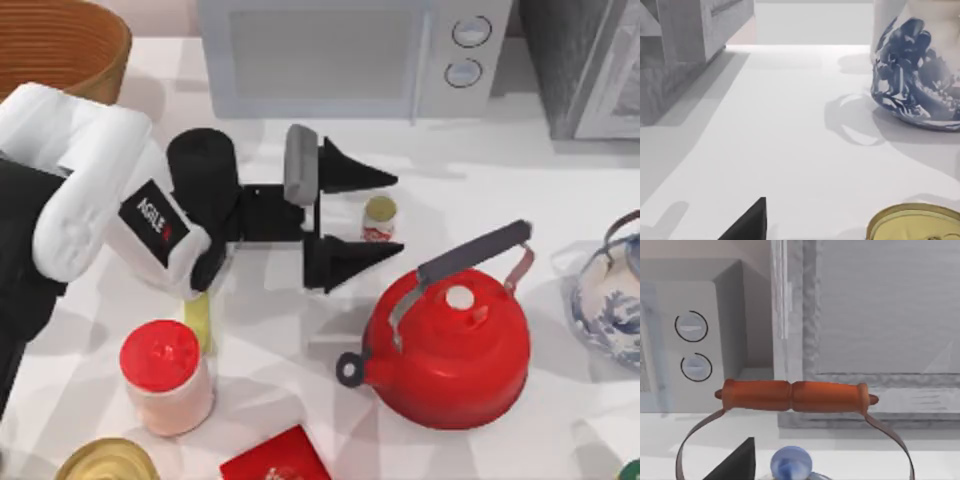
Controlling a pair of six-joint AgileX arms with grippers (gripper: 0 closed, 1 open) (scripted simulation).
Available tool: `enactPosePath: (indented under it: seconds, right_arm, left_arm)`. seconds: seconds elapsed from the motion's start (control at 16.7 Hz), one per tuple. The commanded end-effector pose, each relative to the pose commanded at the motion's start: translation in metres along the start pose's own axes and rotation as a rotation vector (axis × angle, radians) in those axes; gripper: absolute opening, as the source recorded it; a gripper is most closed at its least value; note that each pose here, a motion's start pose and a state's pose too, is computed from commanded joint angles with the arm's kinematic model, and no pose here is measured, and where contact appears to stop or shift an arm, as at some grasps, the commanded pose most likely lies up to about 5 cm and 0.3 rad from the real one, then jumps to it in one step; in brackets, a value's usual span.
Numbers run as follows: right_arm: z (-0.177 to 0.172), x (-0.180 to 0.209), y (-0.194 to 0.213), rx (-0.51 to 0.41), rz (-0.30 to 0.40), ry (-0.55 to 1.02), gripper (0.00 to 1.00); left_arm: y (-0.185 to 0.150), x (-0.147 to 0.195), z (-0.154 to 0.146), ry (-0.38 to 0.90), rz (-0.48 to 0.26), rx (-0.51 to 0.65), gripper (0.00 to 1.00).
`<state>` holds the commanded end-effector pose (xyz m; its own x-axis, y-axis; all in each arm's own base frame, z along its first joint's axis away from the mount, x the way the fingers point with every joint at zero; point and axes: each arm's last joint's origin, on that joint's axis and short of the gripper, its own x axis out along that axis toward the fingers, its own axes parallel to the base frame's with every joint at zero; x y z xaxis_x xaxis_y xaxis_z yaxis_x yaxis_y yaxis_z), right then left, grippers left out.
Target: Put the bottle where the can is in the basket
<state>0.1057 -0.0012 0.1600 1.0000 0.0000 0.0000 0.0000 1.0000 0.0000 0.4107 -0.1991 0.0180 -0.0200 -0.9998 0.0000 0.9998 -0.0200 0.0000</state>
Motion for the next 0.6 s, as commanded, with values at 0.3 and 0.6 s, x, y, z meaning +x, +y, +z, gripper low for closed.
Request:
enactPosePath:
  seconds: [0.3, 0.6]
  right_arm:
    - [0.000, 0.000, 0.000, 0.000, 0.000, 0.000, 1.00]
    - [0.000, 0.000, 0.000, 0.000, 0.000, 0.000, 1.00]
  left_arm:
    - [0.001, -0.002, 0.000, 0.000, 0.004, 0.000, 1.00]
    - [0.004, -0.021, 0.038, 0.004, 0.129, -0.007, 1.00]
